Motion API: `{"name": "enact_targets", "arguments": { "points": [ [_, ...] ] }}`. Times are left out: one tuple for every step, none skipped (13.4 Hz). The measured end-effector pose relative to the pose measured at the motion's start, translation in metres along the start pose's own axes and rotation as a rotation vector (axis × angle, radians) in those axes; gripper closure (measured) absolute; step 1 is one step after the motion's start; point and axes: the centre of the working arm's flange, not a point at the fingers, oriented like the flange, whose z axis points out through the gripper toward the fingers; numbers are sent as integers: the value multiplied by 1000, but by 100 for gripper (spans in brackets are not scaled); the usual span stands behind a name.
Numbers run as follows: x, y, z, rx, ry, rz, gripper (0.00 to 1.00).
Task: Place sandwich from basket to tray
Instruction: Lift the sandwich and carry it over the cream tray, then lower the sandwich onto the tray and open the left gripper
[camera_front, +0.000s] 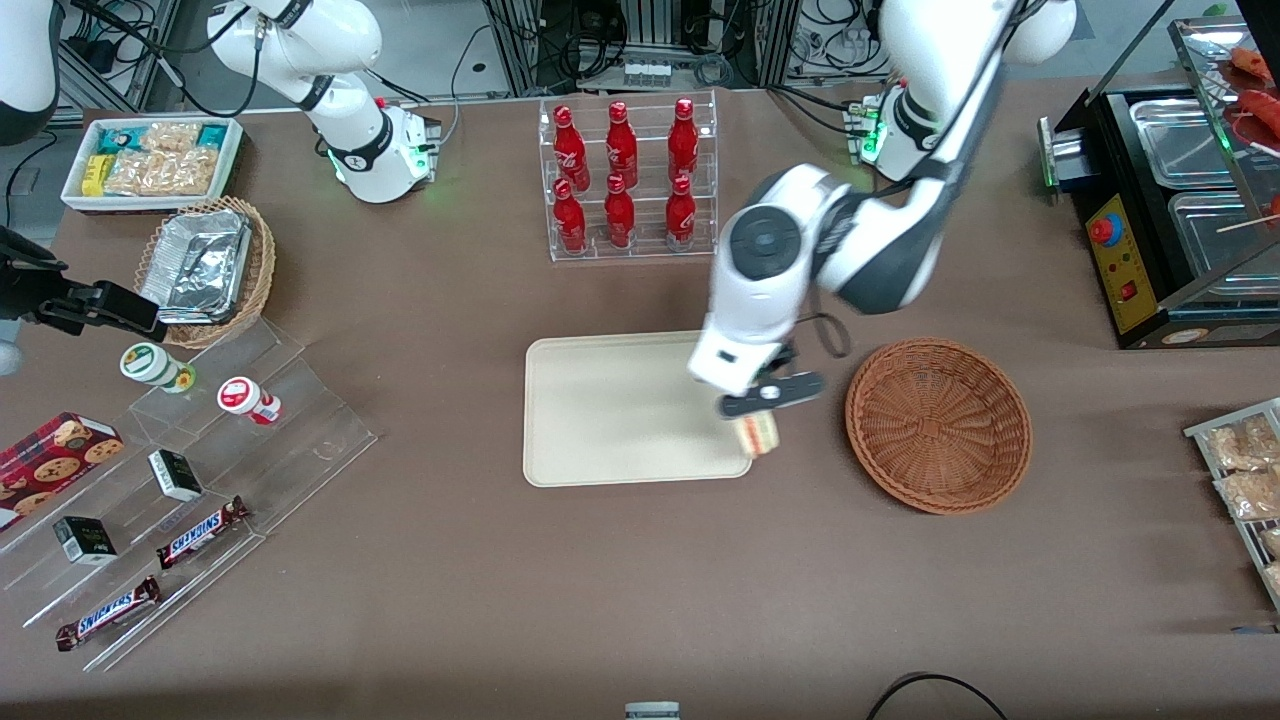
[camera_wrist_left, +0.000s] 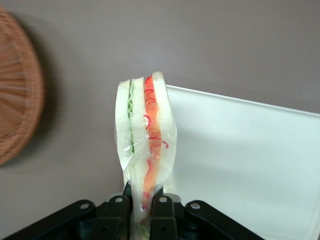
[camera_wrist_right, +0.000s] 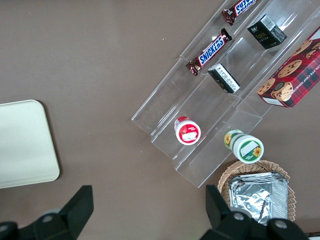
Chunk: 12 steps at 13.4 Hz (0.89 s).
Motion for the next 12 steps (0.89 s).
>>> {"name": "enact_targets", "arguments": {
  "points": [
    [-7, 20, 9, -26, 10, 26, 85],
    [-15, 38, 19, -59, 21, 49, 85],
    [-23, 52, 29, -90, 28, 71, 85],
    [-32, 64, 39, -107, 28, 91, 85],
    [-40, 72, 50, -111, 24, 116, 85],
    [-48, 78, 59, -109, 19, 146, 85],
    [-55, 83, 67, -106, 14, 173, 85],
    [-61, 88, 75, -104, 10, 190, 85],
    [-64, 91, 82, -105, 9, 210, 85],
    [-65, 92, 88, -109, 11, 241, 85],
    [-65, 93, 92, -109, 12, 269, 85],
    [-65, 93, 97, -106, 9, 284, 85]
  ]
}}
